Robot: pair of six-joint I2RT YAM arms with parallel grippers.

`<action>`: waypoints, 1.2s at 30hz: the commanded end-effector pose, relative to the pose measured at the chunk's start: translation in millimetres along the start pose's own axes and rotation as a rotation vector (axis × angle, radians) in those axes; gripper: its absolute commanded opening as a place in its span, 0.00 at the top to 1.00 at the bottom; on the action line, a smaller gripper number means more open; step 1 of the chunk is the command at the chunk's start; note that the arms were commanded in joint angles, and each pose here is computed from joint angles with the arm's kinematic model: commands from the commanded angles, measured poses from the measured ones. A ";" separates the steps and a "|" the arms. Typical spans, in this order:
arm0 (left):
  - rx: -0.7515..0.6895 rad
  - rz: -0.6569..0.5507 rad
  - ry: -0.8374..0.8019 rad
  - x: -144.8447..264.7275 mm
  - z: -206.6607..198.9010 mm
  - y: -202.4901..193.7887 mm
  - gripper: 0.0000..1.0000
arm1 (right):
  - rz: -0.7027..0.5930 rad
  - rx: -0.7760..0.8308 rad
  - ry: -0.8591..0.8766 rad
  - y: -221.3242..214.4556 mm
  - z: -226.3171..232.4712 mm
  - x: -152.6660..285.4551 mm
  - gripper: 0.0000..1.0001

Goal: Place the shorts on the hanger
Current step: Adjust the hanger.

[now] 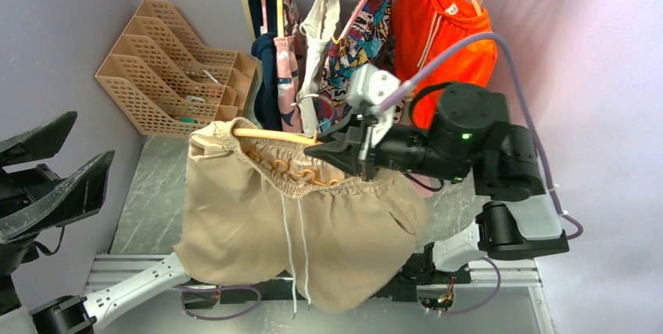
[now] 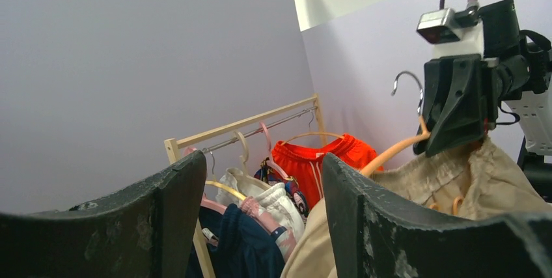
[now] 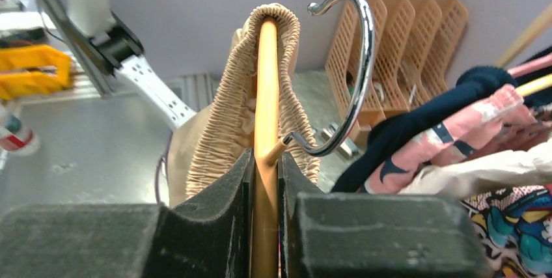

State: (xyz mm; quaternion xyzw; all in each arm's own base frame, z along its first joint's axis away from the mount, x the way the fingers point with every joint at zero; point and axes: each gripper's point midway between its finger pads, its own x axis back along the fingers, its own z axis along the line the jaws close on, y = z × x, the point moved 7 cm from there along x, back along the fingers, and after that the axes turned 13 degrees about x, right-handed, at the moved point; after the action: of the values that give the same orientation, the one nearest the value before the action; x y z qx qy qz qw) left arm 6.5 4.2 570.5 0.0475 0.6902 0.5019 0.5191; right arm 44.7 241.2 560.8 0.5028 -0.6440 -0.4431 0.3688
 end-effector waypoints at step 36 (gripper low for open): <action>0.207 0.472 -0.490 -49.9 -56.3 -99.8 0.26 | 0.142 -0.027 0.058 -39.1 16.9 -2.5 1.00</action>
State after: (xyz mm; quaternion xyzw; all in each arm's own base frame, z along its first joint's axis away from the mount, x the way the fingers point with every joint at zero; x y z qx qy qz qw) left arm 27.7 -81.6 553.3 0.2679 0.6003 0.5193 0.5461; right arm 42.5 244.4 510.9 0.4498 -0.6724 -0.3877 0.4419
